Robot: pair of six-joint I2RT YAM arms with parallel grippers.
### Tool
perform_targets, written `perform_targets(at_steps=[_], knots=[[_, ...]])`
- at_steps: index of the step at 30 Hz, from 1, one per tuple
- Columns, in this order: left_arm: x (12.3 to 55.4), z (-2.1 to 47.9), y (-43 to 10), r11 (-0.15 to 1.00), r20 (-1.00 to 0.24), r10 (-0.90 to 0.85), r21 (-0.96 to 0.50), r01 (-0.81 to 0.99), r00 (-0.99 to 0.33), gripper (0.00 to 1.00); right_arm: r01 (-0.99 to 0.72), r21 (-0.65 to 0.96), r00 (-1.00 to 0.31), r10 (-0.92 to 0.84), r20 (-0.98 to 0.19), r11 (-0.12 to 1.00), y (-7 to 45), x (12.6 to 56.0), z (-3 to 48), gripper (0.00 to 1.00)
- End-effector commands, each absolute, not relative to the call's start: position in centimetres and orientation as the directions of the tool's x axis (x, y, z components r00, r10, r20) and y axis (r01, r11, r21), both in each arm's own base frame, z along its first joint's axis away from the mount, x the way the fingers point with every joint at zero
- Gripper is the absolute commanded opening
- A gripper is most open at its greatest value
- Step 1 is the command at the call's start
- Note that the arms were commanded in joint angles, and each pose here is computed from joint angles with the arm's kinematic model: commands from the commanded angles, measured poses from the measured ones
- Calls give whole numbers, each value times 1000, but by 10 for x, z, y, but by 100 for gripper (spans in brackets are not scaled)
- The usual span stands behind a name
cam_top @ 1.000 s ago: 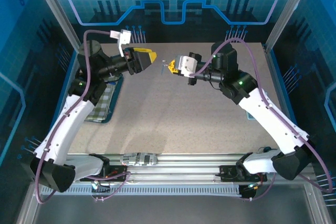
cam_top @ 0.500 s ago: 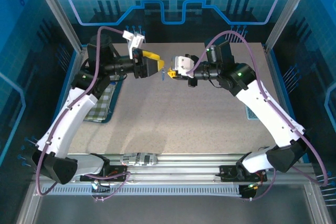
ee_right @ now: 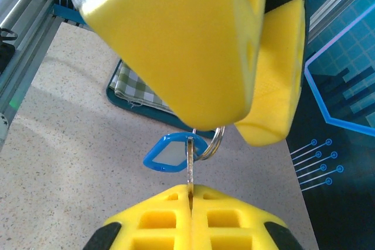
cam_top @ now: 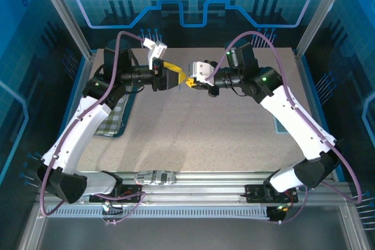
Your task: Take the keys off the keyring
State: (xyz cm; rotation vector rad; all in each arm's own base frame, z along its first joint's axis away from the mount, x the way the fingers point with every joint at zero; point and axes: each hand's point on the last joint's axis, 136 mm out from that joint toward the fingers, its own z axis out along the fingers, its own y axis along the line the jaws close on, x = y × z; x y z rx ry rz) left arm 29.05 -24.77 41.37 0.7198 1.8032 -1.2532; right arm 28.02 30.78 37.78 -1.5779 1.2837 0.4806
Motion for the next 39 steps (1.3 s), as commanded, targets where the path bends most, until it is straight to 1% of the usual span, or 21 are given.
perform_targets(at_steps=[1, 2, 3, 8, 9, 10, 14, 18, 22, 24, 30, 31, 37, 38, 39], knots=[[282, 418, -252, 307, -865, 30, -470, 828, -502, 42, -900, -429, 346, -473, -810, 75, 304, 280, 389, 0], [282, 417, -252, 305, -862, 31, -473, 827, -505, 38, -901, -427, 345, -471, -812, 76, 304, 280, 389, 0], [282, 416, -252, 306, -862, 33, -473, 826, -506, 38, -901, -427, 346, -469, -813, 76, 304, 280, 390, 0], [281, 417, -252, 307, -864, 30, -471, 827, -503, 17, -901, -426, 345, -465, -815, 78, 303, 280, 391, 0], [281, 417, -252, 306, -864, 28, -471, 827, -503, 15, -901, -426, 346, -464, -816, 77, 304, 279, 392, 0], [281, 419, -252, 302, -865, 23, -471, 829, -501, 9, -902, -424, 345, -463, -816, 75, 304, 279, 391, 0], [282, 425, -252, 293, -865, -8, -481, 826, -501, 0, -894, -439, 355, -451, -819, 92, 303, 279, 393, 0], [290, 431, -252, 295, -846, -74, -524, 799, -528, 0, -864, -477, 387, -395, -833, 161, 303, 281, 400, 0], [300, 435, -251, 294, -814, -169, -580, 760, -556, 0, -774, -548, 449, -335, -828, 318, 306, 291, 412, 0], [304, 436, -249, 294, -800, -210, -599, 744, -562, 0, -717, -594, 490, -342, -802, 366, 312, 291, 412, 0], [308, 426, -254, 268, -757, -226, -654, 708, -613, 0, -647, -602, 494, -345, -798, 468, 322, 302, 414, 0], [308, 424, -255, 268, -753, -226, -658, 703, -618, 0, -636, -603, 496, -344, -797, 481, 323, 303, 415, 0], [306, 420, -254, 282, -764, -221, -645, 710, -606, 0, -621, -619, 500, -365, -785, 480, 323, 302, 417, 0], [305, 420, -253, 287, -768, -223, -640, 712, -600, 3, -623, -628, 501, -378, -779, 467, 322, 302, 414, 0], [305, 421, -252, 294, -774, -222, -633, 716, -593, 9, -627, -632, 498, -388, -775, 456, 320, 302, 413, 0]])
